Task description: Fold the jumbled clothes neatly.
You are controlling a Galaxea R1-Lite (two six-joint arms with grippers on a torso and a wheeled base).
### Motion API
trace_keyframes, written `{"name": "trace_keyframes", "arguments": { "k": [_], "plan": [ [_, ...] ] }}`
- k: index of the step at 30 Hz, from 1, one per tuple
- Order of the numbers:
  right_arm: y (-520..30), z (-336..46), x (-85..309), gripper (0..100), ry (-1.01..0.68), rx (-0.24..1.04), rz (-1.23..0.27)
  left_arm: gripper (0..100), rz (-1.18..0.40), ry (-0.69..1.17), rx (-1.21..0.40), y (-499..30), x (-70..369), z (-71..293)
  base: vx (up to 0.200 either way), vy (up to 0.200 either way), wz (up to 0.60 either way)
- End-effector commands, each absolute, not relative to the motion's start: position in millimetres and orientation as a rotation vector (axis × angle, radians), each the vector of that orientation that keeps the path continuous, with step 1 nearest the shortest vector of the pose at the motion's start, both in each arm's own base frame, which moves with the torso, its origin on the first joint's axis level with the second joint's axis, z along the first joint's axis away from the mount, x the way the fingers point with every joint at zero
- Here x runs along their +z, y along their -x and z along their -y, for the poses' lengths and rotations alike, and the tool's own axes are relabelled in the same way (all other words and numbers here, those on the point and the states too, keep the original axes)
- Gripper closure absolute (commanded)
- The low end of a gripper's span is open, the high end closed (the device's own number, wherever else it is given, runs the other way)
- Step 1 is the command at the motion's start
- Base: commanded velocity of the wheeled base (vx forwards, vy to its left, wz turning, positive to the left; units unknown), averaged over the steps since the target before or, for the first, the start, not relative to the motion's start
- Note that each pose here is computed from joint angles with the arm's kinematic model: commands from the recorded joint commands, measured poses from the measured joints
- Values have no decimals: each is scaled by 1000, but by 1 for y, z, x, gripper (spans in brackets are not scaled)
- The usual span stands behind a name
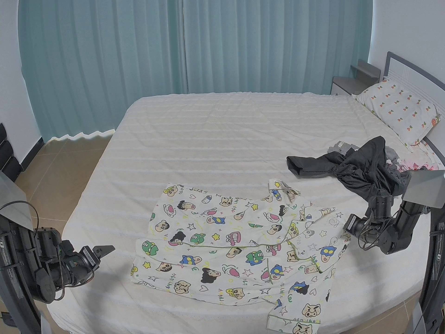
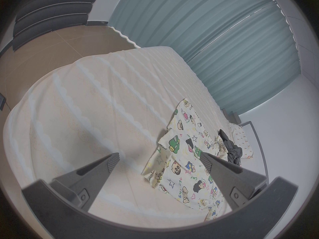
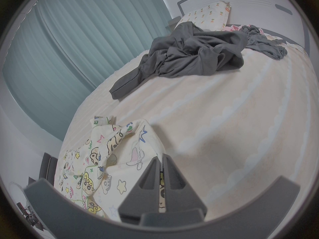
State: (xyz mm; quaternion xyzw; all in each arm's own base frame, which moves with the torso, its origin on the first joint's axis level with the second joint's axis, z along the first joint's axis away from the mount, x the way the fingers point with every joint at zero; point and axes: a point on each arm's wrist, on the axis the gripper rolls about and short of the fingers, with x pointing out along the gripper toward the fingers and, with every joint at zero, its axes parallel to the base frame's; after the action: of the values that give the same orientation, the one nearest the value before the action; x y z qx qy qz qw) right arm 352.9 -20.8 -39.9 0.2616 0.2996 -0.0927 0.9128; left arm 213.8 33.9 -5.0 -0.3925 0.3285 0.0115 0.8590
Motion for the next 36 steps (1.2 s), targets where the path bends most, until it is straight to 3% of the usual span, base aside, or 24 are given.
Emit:
{"name": "trace_keyframes", "arguments": {
  "k": [1,7,8,17,27,36],
  "plan": [
    [-360,31,-33,100,-539,-206,-577,0,-727,822,14,-210,-7,-28,0,0,0],
    [-367,43,-35,100,-544,-221,-568,0,-770,808,-19,-210,-10,-18,0,0,0],
    [-368,44,-35,0,-544,-219,-567,0,-774,805,-27,-210,-10,-16,0,0,0],
    [-357,38,-30,0,-546,-197,-585,0,-843,668,-115,-212,-22,5,0,0,0],
    [-284,-9,-10,0,-535,13,-654,0,-880,317,-257,-228,-57,23,0,0,0],
    [-229,-32,-7,0,-500,115,-663,0,-883,213,-266,-231,-65,49,0,0,0]
  ]
}}
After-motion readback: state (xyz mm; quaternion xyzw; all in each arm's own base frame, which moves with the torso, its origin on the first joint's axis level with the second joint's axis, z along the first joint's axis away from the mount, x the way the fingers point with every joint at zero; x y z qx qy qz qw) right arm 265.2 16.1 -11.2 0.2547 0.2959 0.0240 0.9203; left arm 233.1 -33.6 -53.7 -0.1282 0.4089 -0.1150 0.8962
